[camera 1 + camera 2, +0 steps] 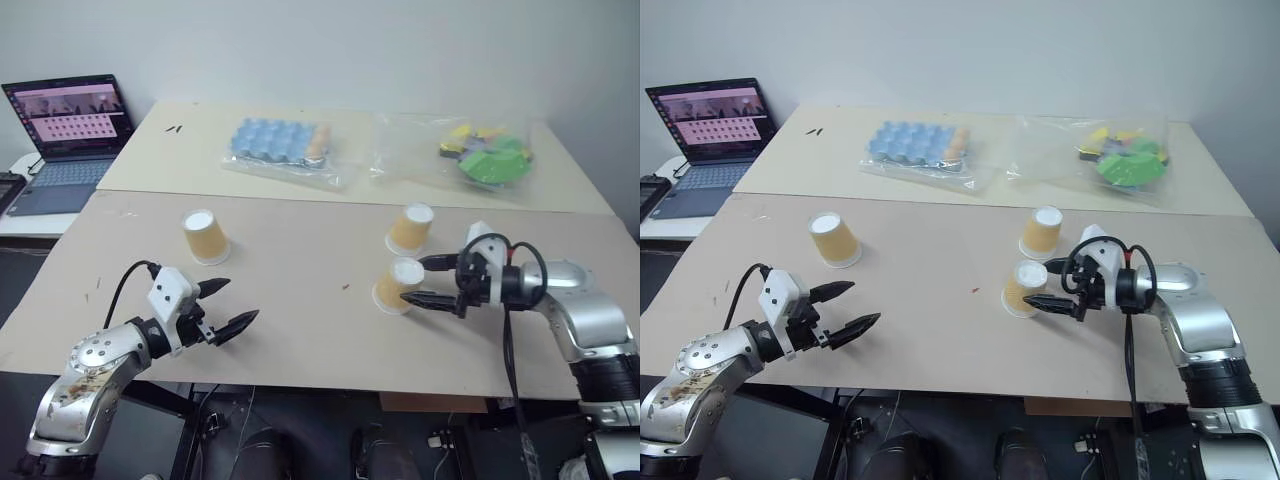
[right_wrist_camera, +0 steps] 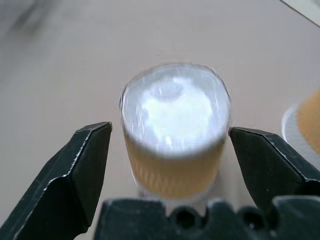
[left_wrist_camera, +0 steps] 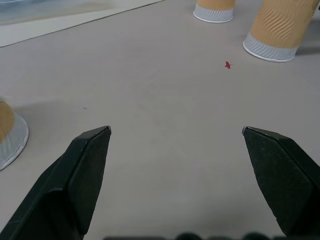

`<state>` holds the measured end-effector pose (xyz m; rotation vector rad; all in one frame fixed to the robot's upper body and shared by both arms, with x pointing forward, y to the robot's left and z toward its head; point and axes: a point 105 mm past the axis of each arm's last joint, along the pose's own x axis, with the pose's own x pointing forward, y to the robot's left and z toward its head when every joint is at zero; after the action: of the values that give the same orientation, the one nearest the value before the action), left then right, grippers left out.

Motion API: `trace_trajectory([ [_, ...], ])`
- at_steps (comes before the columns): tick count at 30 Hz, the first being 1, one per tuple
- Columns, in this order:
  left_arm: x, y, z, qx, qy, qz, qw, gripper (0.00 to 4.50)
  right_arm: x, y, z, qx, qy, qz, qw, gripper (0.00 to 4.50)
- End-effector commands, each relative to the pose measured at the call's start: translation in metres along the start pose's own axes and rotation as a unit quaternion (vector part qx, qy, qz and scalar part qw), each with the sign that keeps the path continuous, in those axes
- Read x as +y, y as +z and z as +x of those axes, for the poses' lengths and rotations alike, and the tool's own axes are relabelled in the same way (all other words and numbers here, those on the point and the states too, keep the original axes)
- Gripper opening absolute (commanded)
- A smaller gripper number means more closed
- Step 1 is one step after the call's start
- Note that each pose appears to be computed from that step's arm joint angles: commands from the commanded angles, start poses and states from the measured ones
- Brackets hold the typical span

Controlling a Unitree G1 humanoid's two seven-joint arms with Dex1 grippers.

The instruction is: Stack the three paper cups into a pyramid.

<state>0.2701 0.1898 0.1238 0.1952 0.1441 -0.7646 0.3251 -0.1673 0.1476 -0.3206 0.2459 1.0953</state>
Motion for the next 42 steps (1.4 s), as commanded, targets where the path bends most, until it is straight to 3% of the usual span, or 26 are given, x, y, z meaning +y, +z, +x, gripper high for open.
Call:
trace_trajectory([
  [1,-0.001,0.013,-0.002,-0.015,0.003,0.018,1.000,4.50,0.001,0.011,0.005,-0.012,0.009,-0.017,1.000,4.39],
  [9,0.001,0.010,-0.004,-0.009,0.011,0.020,1.000,4.50,-0.003,0.013,0.009,-0.025,0.000,-0.007,1.000,4.39],
  [12,0.001,0.008,-0.004,-0.006,0.012,0.020,1.000,4.50,0.000,0.016,0.009,-0.035,0.005,-0.008,0.999,3.79],
  [15,0.001,0.006,-0.004,-0.003,0.012,0.022,1.000,4.50,0.003,0.021,0.015,-0.042,0.012,-0.013,0.999,2.73],
  [17,0.000,0.006,-0.004,-0.003,0.010,0.022,1.000,4.50,0.005,0.031,0.022,-0.054,0.017,-0.021,0.998,2.69],
  [22,-0.002,0.005,0.001,-0.004,0.001,0.023,1.000,4.50,0.018,0.080,0.066,-0.095,0.067,-0.061,0.991,2.69],
  [25,-0.002,0.005,0.004,-0.005,0.001,0.023,1.000,4.50,0.031,0.092,0.096,-0.092,0.103,-0.077,0.987,2.69],
  [30,-0.003,0.005,0.006,-0.007,-0.001,0.024,1.000,4.50,0.044,0.089,0.135,-0.067,0.139,-0.091,0.984,2.69],
  [38,-0.007,0.006,0.008,-0.009,-0.003,0.029,1.000,4.50,0.037,0.067,0.158,-0.027,0.132,-0.096,0.986,2.69],
  [40,-0.007,0.006,0.008,-0.009,-0.002,0.029,1.000,4.50,0.036,0.071,0.159,-0.040,0.126,-0.088,0.987,3.69],
  [42,-0.007,0.007,0.009,-0.011,-0.001,0.028,1.000,4.50,0.033,0.080,0.153,-0.057,0.115,-0.098,0.987,4.18],
])
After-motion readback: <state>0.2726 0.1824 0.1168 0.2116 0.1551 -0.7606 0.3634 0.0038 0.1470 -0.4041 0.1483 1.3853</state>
